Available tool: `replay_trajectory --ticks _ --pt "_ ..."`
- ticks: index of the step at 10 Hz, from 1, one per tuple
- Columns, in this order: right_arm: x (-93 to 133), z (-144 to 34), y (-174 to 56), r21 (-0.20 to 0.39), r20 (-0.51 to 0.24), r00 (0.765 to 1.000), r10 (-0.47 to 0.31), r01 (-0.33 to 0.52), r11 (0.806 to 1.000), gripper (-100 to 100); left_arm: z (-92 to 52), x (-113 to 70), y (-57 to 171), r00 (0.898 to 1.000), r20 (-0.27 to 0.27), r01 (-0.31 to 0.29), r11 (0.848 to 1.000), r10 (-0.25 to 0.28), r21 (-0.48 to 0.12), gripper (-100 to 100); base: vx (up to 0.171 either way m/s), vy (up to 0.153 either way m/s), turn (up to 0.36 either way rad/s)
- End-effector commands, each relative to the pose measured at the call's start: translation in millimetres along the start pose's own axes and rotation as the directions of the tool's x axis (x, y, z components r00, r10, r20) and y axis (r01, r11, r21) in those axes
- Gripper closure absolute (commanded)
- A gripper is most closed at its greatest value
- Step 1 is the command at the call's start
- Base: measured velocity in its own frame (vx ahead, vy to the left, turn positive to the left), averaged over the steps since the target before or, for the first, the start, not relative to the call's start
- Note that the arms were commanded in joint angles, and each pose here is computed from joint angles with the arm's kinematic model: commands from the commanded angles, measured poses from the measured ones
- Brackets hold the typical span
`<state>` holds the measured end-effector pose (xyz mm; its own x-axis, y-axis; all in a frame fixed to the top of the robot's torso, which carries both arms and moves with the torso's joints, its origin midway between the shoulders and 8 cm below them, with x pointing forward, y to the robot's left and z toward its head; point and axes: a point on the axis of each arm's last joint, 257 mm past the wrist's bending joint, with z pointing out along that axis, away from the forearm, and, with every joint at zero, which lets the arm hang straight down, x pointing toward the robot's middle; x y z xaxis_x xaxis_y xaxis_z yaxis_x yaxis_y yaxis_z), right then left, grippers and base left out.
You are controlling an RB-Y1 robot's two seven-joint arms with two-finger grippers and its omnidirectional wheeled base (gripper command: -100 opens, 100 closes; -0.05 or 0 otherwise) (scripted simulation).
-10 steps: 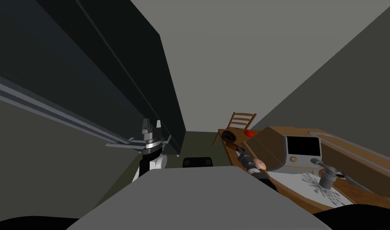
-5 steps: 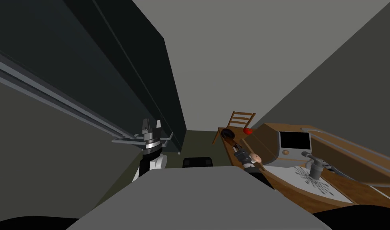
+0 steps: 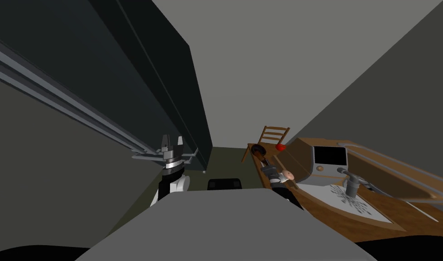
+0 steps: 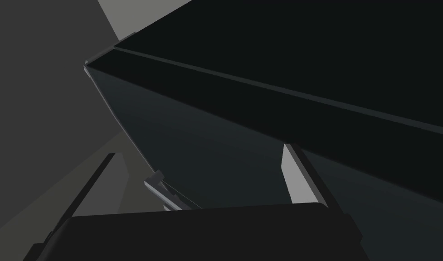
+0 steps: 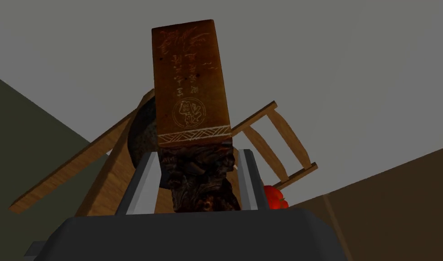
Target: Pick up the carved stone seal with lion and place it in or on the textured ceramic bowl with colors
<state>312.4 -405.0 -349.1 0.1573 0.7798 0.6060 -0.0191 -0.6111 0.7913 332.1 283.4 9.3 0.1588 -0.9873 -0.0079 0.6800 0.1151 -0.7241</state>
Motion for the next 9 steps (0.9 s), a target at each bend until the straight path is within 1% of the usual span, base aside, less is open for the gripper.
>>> replay_trajectory --ticks 1,2,3,4,5,6,7,8,9 --pt "0 5.3 0 -0.019 0.003 0.996 0.09 -0.09 0.996 100 0.0 0.0 0 1.0 0.0 0.0 1.0 0.0 0.0 0 -0.062 0.009 0.023" --pt "0 5.3 0 -0.019 0.003 0.995 0.096 -0.096 0.995 100 0.0 0.0 0 1.0 0.0 0.0 1.0 0.0 0.0 0 -0.026 0.004 -0.004" --pt "7 18.0 -3 -0.036 -0.01 0.983 0.186 -0.186 0.982 100 0.0 0.0 0 1.0 0.0 0.0 1.0 0.0 0.0 0 -0.045 0.003 0.005" --pt "6 17.9 -3 -0.039 -0.007 0.978 0.21 -0.21 0.977 100 0.0 0.0 0 1.0 0.0 0.0 1.0 0.0 0.0 0 -0.041 0.003 0.023" --pt "13 30.5 -7 -0.048 -0.022 0.958 0.285 -0.286 0.957 100 0.0 0.0 0 1.0 0.0 0.0 1.0 0.0 0.0 0 -0.047 0.007 0.011" --pt "12 30.4 -6 -0.052 -0.019 0.949 0.314 -0.315 0.948 100 0.0 0.0 0 1.0 0.0 0.0 1.0 0.0 0.0 0 -0.038 0.008 0.017" --pt "19 42.7 -11 -0.057 -0.034 0.923 0.384 -0.385 0.921 100 0.0 0.0 0 1.0 0.0 0.0 1.0 0.0 0.0 0 -0.041 0.002 0.0" --pt "18 42.7 -10 -0.06 -0.033 0.912 0.408 -0.409 0.91 100 0.0 0.0 0 1.0 0.0 0.0 1.0 0.0 0.0 0 -0.028 0.001 0.013" --pt "24 54.2 -14 -0.061 -0.044 0.882 0.469 -0.471 0.88 100 0.0 0.0 0 1.0 0.0 0.0 1.0 0.0 0.0 0 -0.026 0.0 -0.001"
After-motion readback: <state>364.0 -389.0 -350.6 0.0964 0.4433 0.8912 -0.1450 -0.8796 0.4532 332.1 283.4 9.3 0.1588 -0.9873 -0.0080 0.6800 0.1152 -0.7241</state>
